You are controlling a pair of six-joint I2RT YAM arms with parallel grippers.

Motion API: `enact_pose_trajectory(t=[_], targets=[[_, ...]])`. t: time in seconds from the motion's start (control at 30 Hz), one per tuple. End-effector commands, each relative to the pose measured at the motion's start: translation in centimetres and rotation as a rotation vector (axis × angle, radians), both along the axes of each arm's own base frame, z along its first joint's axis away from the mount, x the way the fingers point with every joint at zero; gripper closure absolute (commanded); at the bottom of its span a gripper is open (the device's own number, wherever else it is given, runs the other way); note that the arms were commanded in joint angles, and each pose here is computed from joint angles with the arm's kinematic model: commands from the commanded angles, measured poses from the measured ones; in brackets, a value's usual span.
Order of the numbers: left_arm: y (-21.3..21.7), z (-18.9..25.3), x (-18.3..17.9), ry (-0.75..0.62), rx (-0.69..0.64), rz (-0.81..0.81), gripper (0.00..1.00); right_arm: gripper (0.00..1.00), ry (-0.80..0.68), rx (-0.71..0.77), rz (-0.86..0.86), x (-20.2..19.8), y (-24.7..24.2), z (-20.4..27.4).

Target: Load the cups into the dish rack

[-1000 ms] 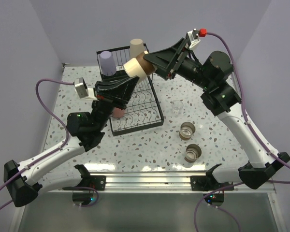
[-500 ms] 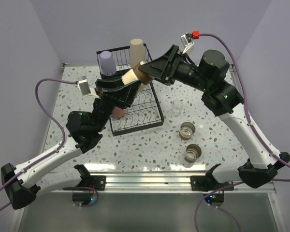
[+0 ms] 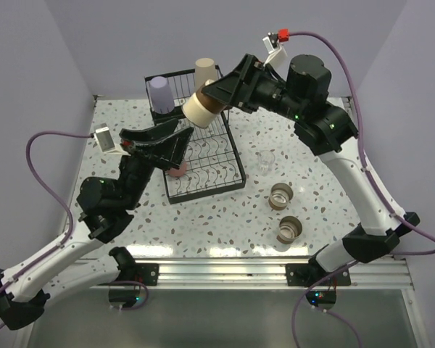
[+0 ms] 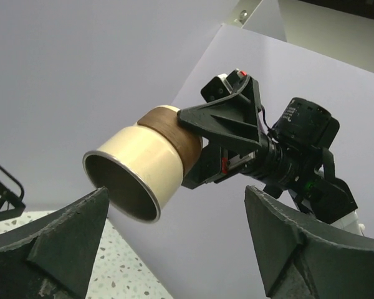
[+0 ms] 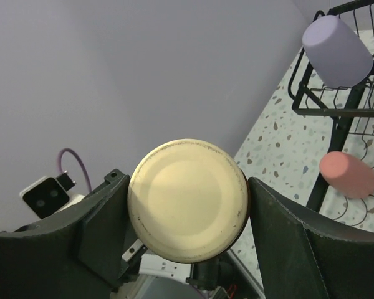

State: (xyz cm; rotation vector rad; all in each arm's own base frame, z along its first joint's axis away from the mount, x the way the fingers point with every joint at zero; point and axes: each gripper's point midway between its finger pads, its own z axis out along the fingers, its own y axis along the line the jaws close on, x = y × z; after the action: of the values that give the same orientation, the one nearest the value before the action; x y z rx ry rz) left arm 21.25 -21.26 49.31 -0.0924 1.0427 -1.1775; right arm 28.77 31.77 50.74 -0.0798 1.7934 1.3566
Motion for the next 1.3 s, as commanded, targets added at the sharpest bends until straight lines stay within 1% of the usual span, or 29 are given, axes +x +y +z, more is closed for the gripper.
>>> enact_pose_trajectory(t=[0.0, 0.03, 0.07, 0.13, 0.17, 0.2, 0.23, 0.27, 0.3, 0.33, 0.37, 0.4, 0.43, 0.47, 0.5, 0.53, 0.57, 0.63, 0.67, 0.7, 0.8, 1.0, 1.27], targets=[[1.2, -2.1, 0.6, 0.069, 0.064, 0.075, 0.06, 1.0, -0.083, -0.027, -0.055, 1.9, 0.0, 1.4], [1.4, -2.9, 0.7, 0.093, 0.094, 0.084, 0.04, 1.0, -0.096, -0.04, -0.061, 2.6, 0.2, 1.2], [2.0, -2.8, 0.4, 0.094, 0.094, 0.095, 0.0, 1.0, -0.104, -0.044, -0.067, 3.1, 0.5, 1.2], [2.6, -4.0, 0.3, 0.134, 0.141, 0.113, 0.0, 1.0, -0.121, -0.071, -0.087, 4.9, 1.4, 0.8], [3.5, -3.7, 0.0, 0.143, 0.139, 0.131, 0.0, 1.0, -0.129, -0.081, -0.1, 5.7, 1.7, 0.6], [3.9, -4.0, 0.0, 0.159, 0.158, 0.144, 0.0, 1.0, -0.155, -0.078, -0.115, 6.3, 1.8, 1.4], [4.3, -5.4, 0.0, 0.203, 0.213, 0.161, 0.0, 1.0, -0.153, -0.113, -0.116, 7.8, 3.0, -0.1], [4.9, -5.8, 0.1, 0.231, 0.227, 0.189, 0.0, 1.0, -0.159, -0.133, -0.124, 8.8, 3.7, -0.7], [5.5, -5.9, -0.1, 0.253, 0.244, 0.203, 0.0, 1.0, -0.211, -0.117, -0.145, 8.9, 3.6, 1.2], [6.0, -7.0, -0.3, 0.287, 0.286, 0.214, 0.0, 1.0, -0.198, -0.188, -0.156, 11.0, 5.3, -1.8], [6.4, -7.3, -0.4, 0.298, 0.297, 0.223, 0.0, 1.0, -0.216, -0.206, -0.173, 11.7, 5.8, -2.0], [6.9, -7.2, -0.6, 0.305, 0.301, 0.23, 0.0, 1.0, -0.259, -0.194, -0.19, 12.0, 5.9, -0.8], [7.5, -7.9, -1.0, 0.323, 0.319, 0.237, 0.0, 1.0, -0.278, -0.21, -0.208, 12.9, 6.6, -1.5], [7.8, -8.1, -1.1, 0.334, 0.321, 0.244, 0.0, 1.0, -0.272, -0.233, -0.22, 14.3, 7.5, -3.1], [8.2, -8.3, -1.3, 0.341, 0.321, 0.245, 0.0, 1.0, -0.292, -0.234, -0.23, 15.0, 7.9, -3.4], [8.7, -8.6, -1.7, 0.353, 0.322, 0.247, 0.0, 1.0, -0.318, -0.272, -0.295, 16.3, 7.5, -3.9], [9.0, -8.7, -1.9, 0.359, 0.321, 0.251, 0.0, 1.0, -0.328, -0.299, -0.313, 17.3, 7.8, -5.1], [9.6, -9.2, -2.5, 0.376, 0.318, 0.247, 0.0, 1.0, -0.382, -0.325, -0.367, 18.8, 7.8, -5.3], [9.8, -9.4, -2.7, 0.381, 0.318, 0.242, 0.0, 1.0, -0.384, -0.351, -0.398, 20.0, 8.0, -6.5], [9.9, -9.9, -2.8, 0.394, 0.331, 0.24, 0.0, 1.0, -0.421, -0.352, -0.419, 20.3, 8.1, -5.9], [10.1, -10.5, -3.2, 0.405, 0.359, 0.232, 0.0, 1.0, -0.446, -0.351, -0.471, 21.7, 8.5, -6.5], [10.1, -10.4, -2.9, 0.411, 0.393, 0.252, 0.0, 1.0, -0.466, -0.363, -0.542, 23.3, 8.7, -7.7], [9.4, -11.5, -2.4, 0.427, 0.429, 0.251, 0.0, 1.0, -0.437, -0.451, -0.545, 24.7, 9.4, -12.0]])
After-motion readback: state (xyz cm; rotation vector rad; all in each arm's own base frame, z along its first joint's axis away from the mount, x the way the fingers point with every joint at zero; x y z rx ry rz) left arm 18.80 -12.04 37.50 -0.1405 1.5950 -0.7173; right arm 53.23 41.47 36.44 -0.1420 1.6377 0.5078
